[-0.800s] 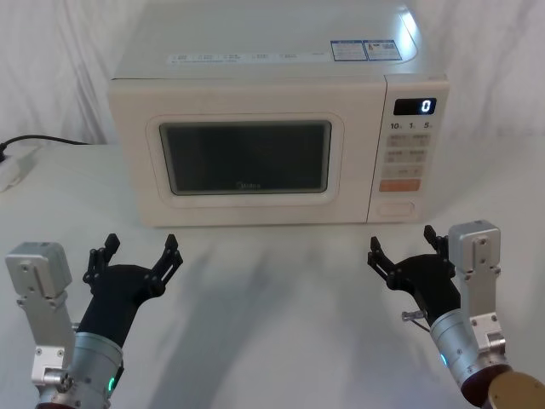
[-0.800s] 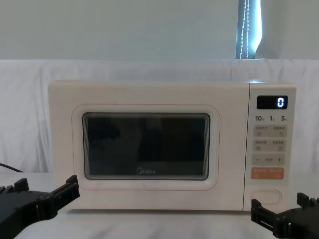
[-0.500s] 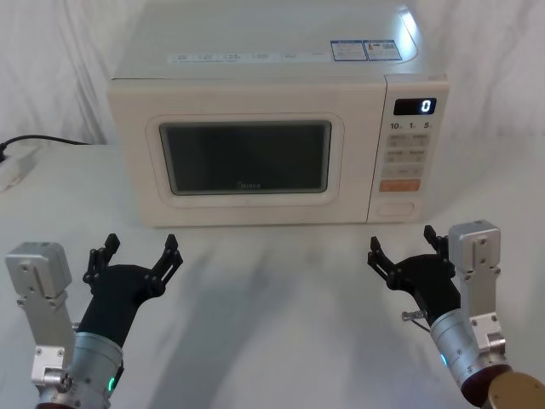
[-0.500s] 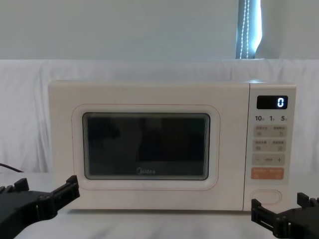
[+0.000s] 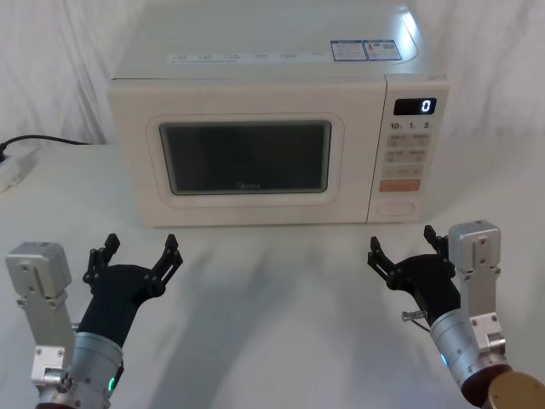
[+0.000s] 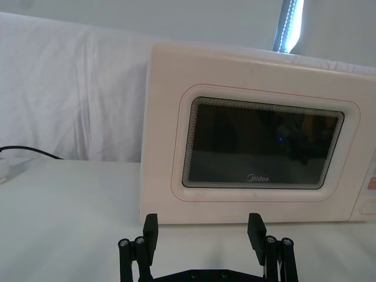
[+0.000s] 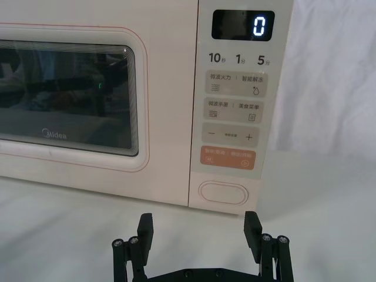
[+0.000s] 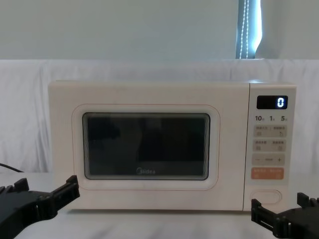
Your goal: Press the button to open the microwave door with one hand; close the microwave door with the other hand.
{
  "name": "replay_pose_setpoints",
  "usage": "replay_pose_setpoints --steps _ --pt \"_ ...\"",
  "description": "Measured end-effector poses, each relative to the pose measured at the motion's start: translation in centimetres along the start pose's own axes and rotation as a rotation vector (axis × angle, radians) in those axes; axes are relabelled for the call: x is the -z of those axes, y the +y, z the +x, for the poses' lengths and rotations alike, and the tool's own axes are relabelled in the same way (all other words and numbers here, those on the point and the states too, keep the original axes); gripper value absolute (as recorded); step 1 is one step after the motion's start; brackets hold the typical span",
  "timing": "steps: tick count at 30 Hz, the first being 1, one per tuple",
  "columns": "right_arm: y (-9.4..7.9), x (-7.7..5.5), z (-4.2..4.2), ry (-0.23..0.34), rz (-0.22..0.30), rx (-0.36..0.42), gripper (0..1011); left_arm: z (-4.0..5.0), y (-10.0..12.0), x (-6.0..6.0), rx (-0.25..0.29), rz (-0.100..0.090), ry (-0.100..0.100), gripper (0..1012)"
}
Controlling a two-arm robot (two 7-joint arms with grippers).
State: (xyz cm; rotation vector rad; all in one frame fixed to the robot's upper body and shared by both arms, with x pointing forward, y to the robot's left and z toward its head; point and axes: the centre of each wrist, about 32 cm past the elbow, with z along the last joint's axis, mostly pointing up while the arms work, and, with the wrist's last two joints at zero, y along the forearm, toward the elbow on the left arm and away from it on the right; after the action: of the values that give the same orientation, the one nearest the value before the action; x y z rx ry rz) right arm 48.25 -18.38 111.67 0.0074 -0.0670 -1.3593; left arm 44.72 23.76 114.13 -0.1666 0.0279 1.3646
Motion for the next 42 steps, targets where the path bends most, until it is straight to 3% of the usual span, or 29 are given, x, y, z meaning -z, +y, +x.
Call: replay_pose_setpoints --steps 4,9,17,33,39,42 --pt "0.00 0.00 0.00 0.000 0.000 0.000 993 0.00 0.00 0.00 0.000 0.000 0.000 1001" --pt "0.00 0.00 0.00 0.000 0.000 0.000 894 0.00 0.00 0.00 0.000 0.000 0.000 1001" --pt "0.00 0.00 0.00 0.000 0.000 0.000 690 0.00 0.00 0.00 0.000 0.000 0.000 1001" --pt "0.00 0.00 0.00 0.000 0.000 0.000 161 0.00 0.00 0.00 0.000 0.000 0.000 1001" --pt "0.00 0.00 0.00 0.000 0.000 0.000 4 0.00 0.00 0.00 0.000 0.000 0.000 1001" --pt "0.00 0.00 0.00 0.000 0.000 0.000 0 0.00 0.00 0.00 0.000 0.000 0.000 1001"
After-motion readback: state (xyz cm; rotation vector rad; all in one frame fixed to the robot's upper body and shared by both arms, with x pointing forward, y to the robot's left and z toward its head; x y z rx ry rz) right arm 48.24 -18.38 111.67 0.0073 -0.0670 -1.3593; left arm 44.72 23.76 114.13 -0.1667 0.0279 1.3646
